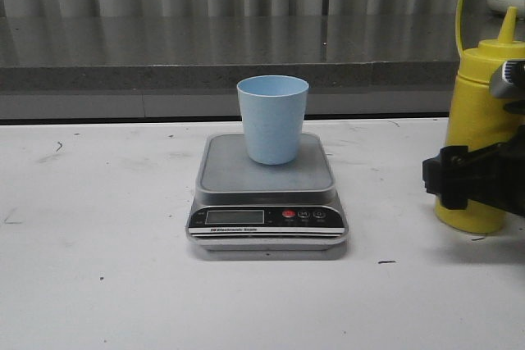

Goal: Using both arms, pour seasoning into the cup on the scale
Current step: 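Move the right gripper to the yellow squeeze bottle and grasp its body, then lift the yellow bottle and tilt its nozzle down toward the cup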

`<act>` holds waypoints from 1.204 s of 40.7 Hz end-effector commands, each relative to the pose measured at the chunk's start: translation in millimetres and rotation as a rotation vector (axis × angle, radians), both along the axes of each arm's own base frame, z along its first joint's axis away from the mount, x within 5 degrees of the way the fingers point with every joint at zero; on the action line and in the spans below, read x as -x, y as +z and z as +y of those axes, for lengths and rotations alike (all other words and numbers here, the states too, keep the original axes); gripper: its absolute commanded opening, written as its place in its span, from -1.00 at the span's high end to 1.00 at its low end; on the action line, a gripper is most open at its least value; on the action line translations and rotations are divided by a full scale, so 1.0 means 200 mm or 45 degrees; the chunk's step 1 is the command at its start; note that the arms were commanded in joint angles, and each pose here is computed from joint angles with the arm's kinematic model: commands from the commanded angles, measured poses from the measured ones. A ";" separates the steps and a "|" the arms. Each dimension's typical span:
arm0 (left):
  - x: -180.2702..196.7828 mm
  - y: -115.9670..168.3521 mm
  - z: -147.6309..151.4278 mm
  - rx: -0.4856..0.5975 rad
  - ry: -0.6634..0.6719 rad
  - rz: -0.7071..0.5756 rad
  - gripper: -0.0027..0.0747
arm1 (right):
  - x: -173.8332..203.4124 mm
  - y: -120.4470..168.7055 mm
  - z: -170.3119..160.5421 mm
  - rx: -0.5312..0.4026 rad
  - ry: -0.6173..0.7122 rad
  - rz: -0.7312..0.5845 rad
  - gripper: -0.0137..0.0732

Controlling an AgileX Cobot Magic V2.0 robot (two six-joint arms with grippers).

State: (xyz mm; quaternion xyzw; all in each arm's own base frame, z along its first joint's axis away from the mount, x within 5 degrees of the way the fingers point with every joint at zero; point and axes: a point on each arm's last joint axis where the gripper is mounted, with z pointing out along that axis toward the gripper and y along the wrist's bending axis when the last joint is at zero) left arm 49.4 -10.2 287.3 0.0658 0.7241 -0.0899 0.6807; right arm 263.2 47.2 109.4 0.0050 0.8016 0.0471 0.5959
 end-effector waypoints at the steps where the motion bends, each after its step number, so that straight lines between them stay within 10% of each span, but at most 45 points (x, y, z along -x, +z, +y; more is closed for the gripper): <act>1: 0.00 0.08 0.00 0.049 -0.004 -0.123 0.98 | -0.04 0.11 -0.01 -0.026 -0.019 -0.222 -0.79; 13: 0.00 0.08 0.00 0.049 -0.004 -0.123 0.98 | -0.04 0.12 -0.01 -0.027 -0.019 -0.238 0.02; 28: 0.00 0.08 0.00 0.049 -0.004 -0.123 0.98 | -0.01 0.27 0.00 0.092 0.036 -0.335 0.00; 49: 0.00 0.08 0.00 0.049 -0.004 -0.123 0.98 | -0.15 0.65 0.10 0.712 0.415 -0.039 0.00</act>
